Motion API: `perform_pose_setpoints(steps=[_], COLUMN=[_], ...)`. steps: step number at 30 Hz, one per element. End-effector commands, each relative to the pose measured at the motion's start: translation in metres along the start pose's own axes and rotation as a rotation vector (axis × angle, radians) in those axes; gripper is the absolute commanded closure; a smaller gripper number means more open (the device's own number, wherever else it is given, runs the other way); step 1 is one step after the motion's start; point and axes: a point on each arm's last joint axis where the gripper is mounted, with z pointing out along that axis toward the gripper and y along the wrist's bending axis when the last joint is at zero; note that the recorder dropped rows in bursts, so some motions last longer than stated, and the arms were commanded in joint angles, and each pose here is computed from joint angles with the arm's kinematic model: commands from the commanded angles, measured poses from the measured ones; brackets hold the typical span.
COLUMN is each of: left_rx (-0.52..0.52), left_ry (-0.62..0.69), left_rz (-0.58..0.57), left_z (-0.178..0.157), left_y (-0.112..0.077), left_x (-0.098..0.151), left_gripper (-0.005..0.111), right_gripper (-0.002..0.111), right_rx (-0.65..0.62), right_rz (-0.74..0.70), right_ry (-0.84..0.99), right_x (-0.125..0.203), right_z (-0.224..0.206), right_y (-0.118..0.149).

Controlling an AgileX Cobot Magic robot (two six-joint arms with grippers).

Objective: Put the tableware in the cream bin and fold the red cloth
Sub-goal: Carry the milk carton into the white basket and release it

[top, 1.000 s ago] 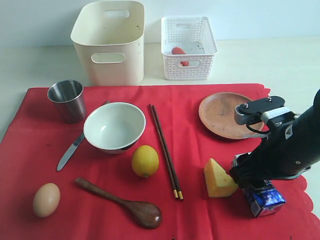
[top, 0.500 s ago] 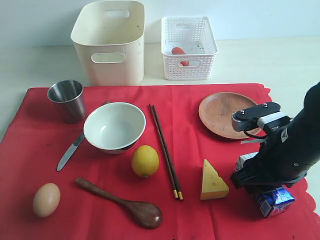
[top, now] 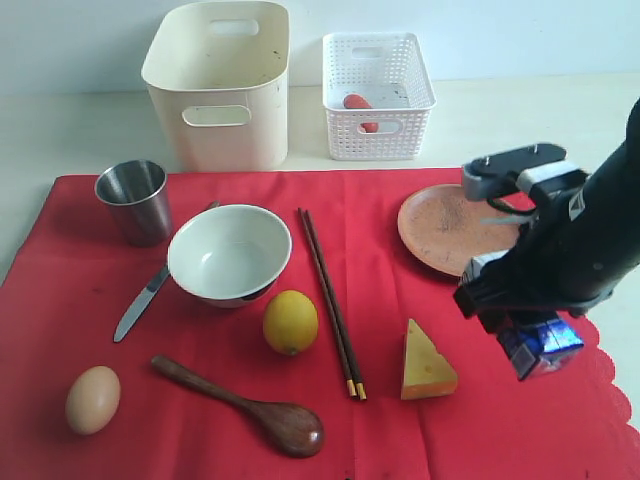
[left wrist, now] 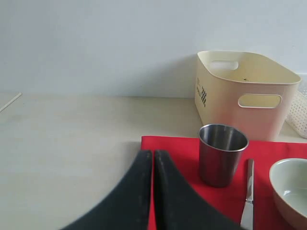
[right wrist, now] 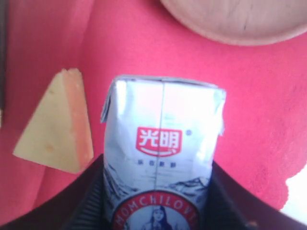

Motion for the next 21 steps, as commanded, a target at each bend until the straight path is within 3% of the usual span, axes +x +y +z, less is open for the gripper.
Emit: perform_pose_setpoints(steps=[1, 6, 16, 21], left_rx=[-0.001, -0.001, -0.001, -0.001], left_ry=[-0.007, -0.007, -0.007, -0.007], left_rz=[-0.006, -0.006, -0.003, -0.003], left_z=[-0.001, -0.001, -0.001, -0.001], left_y=[0.0, 0.0, 0.0, 0.0], left_x=[0.0, 0.0, -0.001, -0.001], left_gripper=[0.103, 0.103, 0.103, 0.103], right_gripper=[0.108, 0.108, 0.108, 0.108], right_rx=[-0.011, -0.017, -0.02, -0.005], right_rz=[-0.011, -0.017, -0.013, -0.033], right_ry=[-0.146, -0.267, -0.406, -0.565], right_x=[-0.014, -0.022, -0.034, -0.048], right_z=[-0.036, -0.057, -0.063, -0.068], right_y=[0.004, 0.006, 0.006, 0.005])
